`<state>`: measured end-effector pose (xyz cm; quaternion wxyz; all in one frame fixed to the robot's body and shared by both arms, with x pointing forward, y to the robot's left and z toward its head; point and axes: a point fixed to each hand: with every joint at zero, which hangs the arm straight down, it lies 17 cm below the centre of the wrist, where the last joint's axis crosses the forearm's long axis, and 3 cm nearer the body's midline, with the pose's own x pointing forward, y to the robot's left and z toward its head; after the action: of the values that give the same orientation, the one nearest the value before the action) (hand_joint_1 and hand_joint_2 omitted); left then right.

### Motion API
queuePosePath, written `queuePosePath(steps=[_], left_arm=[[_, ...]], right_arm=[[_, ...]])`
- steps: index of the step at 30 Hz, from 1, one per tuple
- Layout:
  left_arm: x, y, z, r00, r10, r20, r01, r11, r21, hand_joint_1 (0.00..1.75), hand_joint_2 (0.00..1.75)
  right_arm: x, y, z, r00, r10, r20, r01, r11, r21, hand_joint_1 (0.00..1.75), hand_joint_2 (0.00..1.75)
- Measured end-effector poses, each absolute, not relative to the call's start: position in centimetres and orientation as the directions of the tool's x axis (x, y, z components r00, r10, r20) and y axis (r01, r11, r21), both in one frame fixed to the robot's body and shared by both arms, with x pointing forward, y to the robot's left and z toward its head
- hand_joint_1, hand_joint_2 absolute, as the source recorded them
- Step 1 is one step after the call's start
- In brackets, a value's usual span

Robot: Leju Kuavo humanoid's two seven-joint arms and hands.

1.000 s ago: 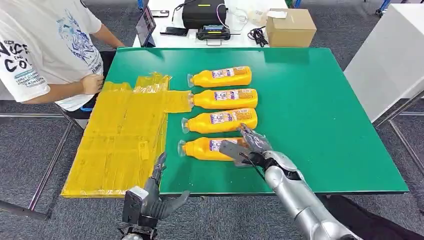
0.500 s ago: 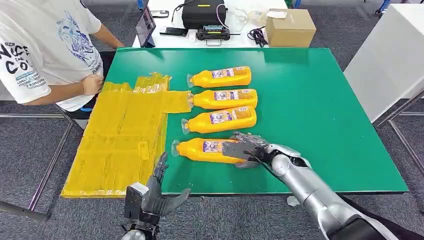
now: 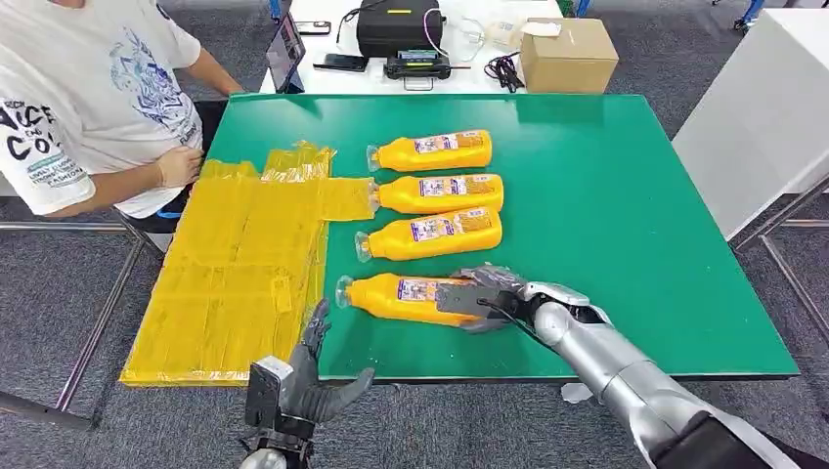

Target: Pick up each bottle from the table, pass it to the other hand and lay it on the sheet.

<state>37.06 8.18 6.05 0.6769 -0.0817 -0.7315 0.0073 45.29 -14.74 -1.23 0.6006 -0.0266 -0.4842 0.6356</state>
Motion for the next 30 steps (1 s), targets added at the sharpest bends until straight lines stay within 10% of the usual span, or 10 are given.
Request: queuePosePath(steps=[10, 20, 24, 30], left_arm=[[36.3, 10.3, 5.7, -0.072, 0.139, 0.988, 0.015, 0.99, -0.138, 0.0, 1.75], [36.2, 10.7, 5.8, -0.076, 0.142, 0.987, -0.002, 0.99, -0.142, 0.0, 1.75], [35.8, 14.3, 6.4, -0.111, 0.185, 0.976, -0.15, 0.968, -0.201, 0.0, 1.75], [35.9, 13.2, 6.9, -0.105, 0.291, 0.951, -0.091, 0.949, -0.301, 0.0, 1.75]], right_arm=[[43.5, -10.3, 4.7, -0.356, 0.609, 0.709, -0.415, 0.577, -0.704, 1.75, 1.75], [43.0, -9.7, 5.9, -0.376, 0.581, 0.721, -0.386, 0.61, -0.692, 1.75, 1.75], [36.4, -14.4, 22.3, -0.579, 0.397, 0.712, 0.148, 0.91, -0.386, 1.75, 1.75], [35.6, -15.6, 22.3, -0.567, 0.383, 0.729, 0.165, 0.92, -0.355, 1.75, 1.75]])
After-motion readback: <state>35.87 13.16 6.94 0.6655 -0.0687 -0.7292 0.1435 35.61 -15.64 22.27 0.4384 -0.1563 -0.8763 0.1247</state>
